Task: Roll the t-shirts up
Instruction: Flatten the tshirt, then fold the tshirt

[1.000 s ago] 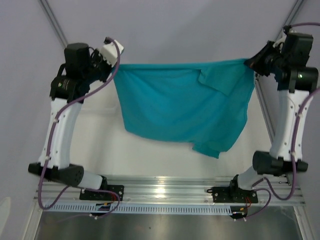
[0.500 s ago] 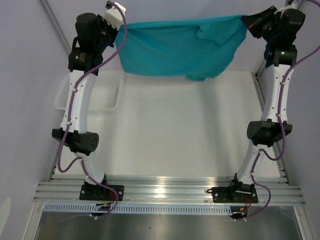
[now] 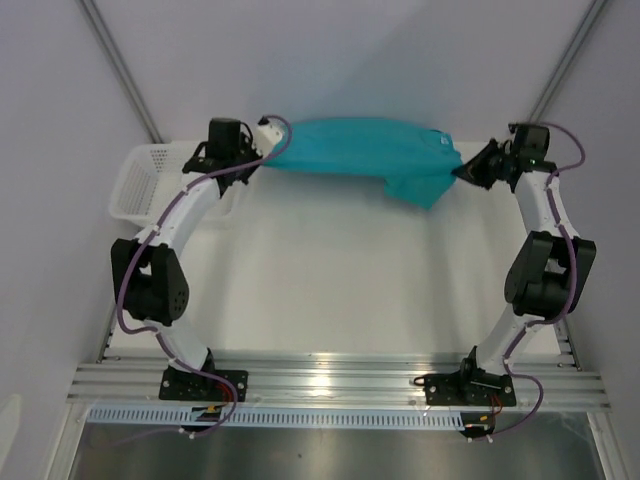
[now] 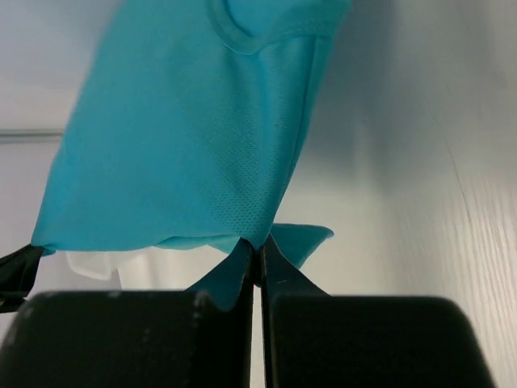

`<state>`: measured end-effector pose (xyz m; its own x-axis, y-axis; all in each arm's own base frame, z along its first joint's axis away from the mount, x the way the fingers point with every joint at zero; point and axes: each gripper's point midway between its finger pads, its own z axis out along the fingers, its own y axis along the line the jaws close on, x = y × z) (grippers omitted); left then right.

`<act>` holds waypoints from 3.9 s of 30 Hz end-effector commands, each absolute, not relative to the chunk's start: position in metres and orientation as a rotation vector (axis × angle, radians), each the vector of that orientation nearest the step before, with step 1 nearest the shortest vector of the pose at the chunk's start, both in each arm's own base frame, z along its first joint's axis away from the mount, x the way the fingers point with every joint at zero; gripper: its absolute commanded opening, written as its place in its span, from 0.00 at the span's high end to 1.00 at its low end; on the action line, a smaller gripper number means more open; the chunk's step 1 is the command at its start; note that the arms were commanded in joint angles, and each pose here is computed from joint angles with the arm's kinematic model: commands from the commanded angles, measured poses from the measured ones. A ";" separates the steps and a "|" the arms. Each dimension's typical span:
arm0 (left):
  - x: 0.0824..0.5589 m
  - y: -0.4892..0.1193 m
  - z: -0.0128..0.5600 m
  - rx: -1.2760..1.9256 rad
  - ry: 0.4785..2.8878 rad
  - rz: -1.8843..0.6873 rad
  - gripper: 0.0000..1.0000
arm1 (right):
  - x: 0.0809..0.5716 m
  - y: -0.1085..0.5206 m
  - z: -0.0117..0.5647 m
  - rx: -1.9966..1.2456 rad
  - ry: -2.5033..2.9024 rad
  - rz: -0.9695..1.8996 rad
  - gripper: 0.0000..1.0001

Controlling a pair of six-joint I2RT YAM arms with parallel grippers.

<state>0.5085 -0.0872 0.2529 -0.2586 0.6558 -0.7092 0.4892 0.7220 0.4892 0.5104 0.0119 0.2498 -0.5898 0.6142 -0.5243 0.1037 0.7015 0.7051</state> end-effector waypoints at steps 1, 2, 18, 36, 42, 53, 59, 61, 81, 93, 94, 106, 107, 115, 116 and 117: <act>0.472 -0.084 0.247 0.966 1.882 0.188 0.99 | 0.468 0.002 0.253 0.499 2.109 0.760 1.00; 0.465 -0.084 0.238 0.987 1.895 0.173 1.00 | 0.455 0.004 0.226 0.533 2.170 0.770 1.00; 0.309 -0.059 0.069 1.228 2.306 -0.008 0.99 | 0.296 0.027 0.112 0.759 2.470 0.665 1.00; 0.275 -0.071 0.053 1.265 2.316 -0.154 0.99 | 0.269 0.034 0.072 0.824 2.557 0.573 0.61; 0.280 -0.078 0.051 1.255 2.316 -0.186 0.99 | 0.325 0.030 0.098 0.719 2.451 0.545 0.53; 0.287 -0.081 0.053 1.188 2.343 -0.205 0.99 | 0.280 -0.008 0.158 0.764 2.419 0.123 0.35; 0.290 -0.081 0.048 1.170 2.369 -0.205 0.99 | 0.232 0.036 0.134 0.793 2.504 0.205 0.51; 0.291 -0.081 0.049 1.169 2.363 -0.204 0.99 | 0.226 0.047 0.116 0.852 2.527 0.234 0.60; 0.288 -0.080 0.057 1.165 2.347 -0.197 0.99 | 0.240 0.061 0.018 0.879 2.630 0.189 0.56; 0.288 -0.080 0.055 1.164 2.358 -0.195 0.99 | 0.230 0.055 0.003 0.885 2.651 0.143 0.94; 0.288 -0.079 0.055 1.164 2.358 -0.192 0.99 | 0.229 0.055 0.004 0.883 2.653 0.147 1.00; 0.252 -0.071 0.059 1.263 2.304 -0.179 0.99 | 0.165 0.076 0.079 0.783 2.637 0.209 1.00; 0.250 -0.071 0.059 1.283 2.294 -0.176 0.99 | 0.160 0.079 0.080 0.780 2.647 0.228 1.00; 0.224 -0.061 0.049 1.368 2.293 -0.160 0.99 | 0.123 0.098 0.106 0.780 2.686 0.310 1.00; 0.222 -0.061 0.048 1.383 2.288 -0.160 0.99 | 0.122 0.098 0.111 0.783 2.669 0.312 1.00; 0.217 -0.061 0.045 1.395 2.293 -0.172 0.99 | 0.119 0.099 0.118 0.758 2.672 0.314 1.00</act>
<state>0.2251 -0.0599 0.0431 -0.4420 0.7873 -0.4299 0.8388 0.5326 0.1129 0.1246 0.0993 0.0909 -0.8299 0.4979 -0.2517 0.4298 0.8582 0.2806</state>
